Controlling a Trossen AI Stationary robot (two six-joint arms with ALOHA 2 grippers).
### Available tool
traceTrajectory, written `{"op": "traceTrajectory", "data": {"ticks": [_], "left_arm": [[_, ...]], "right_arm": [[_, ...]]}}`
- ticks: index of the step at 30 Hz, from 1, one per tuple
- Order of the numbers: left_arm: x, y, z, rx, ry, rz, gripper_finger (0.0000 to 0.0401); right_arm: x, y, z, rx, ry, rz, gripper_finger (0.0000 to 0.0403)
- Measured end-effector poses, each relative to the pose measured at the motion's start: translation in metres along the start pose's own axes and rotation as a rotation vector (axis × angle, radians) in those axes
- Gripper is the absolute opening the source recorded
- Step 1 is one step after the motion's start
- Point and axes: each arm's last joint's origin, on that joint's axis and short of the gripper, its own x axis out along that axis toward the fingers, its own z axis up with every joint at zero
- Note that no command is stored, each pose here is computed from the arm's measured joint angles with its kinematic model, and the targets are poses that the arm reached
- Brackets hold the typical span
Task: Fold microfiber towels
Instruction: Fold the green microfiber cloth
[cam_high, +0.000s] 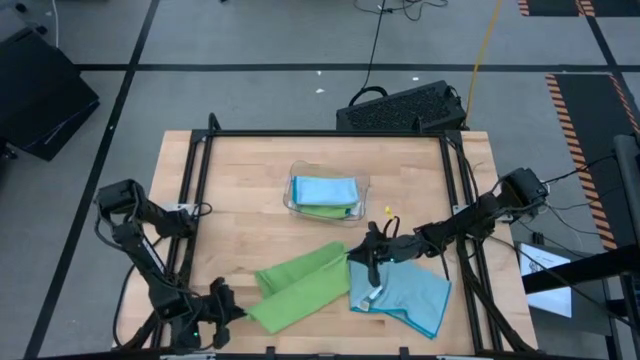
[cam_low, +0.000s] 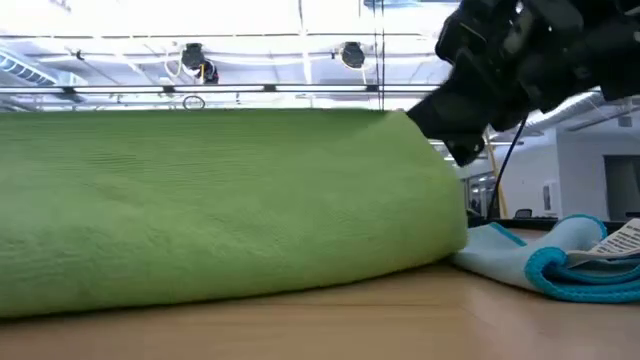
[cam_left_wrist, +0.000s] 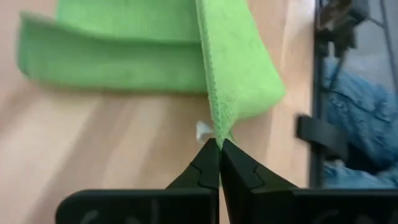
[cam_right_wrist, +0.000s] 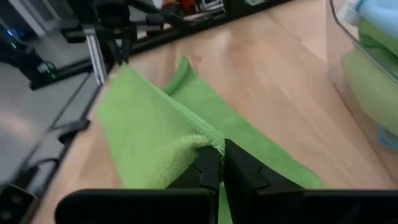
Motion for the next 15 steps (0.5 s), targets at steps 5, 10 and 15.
{"op": "traceTrajectory", "data": {"ticks": [5,10,15], "left_arm": [[-0.014,-0.002,-0.01,-0.033,-0.002,-0.034,0.0007],[-0.025,0.007,-0.012,-0.043,-0.032,0.019,0.0007],[-0.027,0.022,-0.014,-0.036,0.01,0.146,0.0004]], "right_arm": [[0.002,0.009,0.005,0.017,0.005,0.069,0.0006],[0.001,0.014,0.003,0.028,0.045,0.136,0.0018],[-0.002,0.018,-0.01,0.043,0.167,0.146,0.0063]]}}
